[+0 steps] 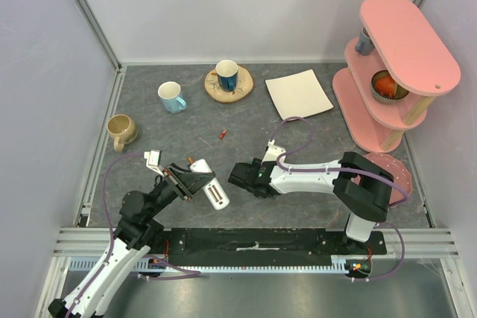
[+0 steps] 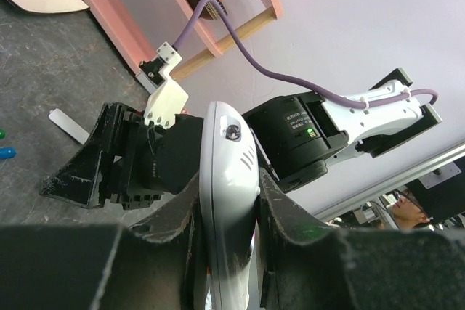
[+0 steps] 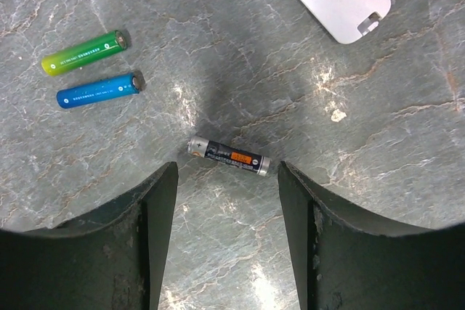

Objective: Load the batteries into the remote control

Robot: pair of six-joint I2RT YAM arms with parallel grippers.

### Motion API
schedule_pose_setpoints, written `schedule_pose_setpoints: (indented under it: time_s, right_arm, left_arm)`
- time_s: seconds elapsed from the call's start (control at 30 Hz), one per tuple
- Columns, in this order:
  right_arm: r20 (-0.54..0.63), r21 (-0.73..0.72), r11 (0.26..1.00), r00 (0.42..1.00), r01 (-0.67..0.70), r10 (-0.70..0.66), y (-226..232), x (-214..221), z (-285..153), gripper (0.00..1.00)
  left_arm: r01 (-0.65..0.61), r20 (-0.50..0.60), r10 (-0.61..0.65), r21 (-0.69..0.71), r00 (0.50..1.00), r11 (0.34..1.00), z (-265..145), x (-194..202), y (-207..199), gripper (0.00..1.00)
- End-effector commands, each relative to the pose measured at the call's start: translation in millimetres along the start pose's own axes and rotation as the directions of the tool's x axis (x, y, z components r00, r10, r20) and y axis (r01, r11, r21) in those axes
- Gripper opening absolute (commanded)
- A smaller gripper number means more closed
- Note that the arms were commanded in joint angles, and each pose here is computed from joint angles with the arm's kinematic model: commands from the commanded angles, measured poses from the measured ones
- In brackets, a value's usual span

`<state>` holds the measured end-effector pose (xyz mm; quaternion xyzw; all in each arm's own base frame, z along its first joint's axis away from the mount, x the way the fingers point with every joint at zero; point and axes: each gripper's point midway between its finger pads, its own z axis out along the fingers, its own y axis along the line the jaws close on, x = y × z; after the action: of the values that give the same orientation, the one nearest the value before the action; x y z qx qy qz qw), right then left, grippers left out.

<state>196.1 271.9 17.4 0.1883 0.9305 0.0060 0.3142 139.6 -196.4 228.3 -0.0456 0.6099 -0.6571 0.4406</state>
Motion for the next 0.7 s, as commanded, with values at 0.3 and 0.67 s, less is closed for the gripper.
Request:
schedule_pose_setpoints:
  time_s: [0.3, 0.67]
  right_arm:
    - [-0.010, 0.078, 0.993, 0.996, -0.083, 0.084, -7.4, 8.0, 21.9, 0.66]
    - [-0.030, 0.104, 0.991, 0.996, -0.081, 0.084, -7.8, 13.3, 26.5, 0.50]
  left_arm:
    - [0.014, -0.029, -0.016, -0.085, 0.999, 0.996, -6.5, 25.2, 55.8, 0.02]
    - [0.018, -0.032, -0.021, -0.089, 0.999, 0.996, -6.8, 26.3, 57.2, 0.02]
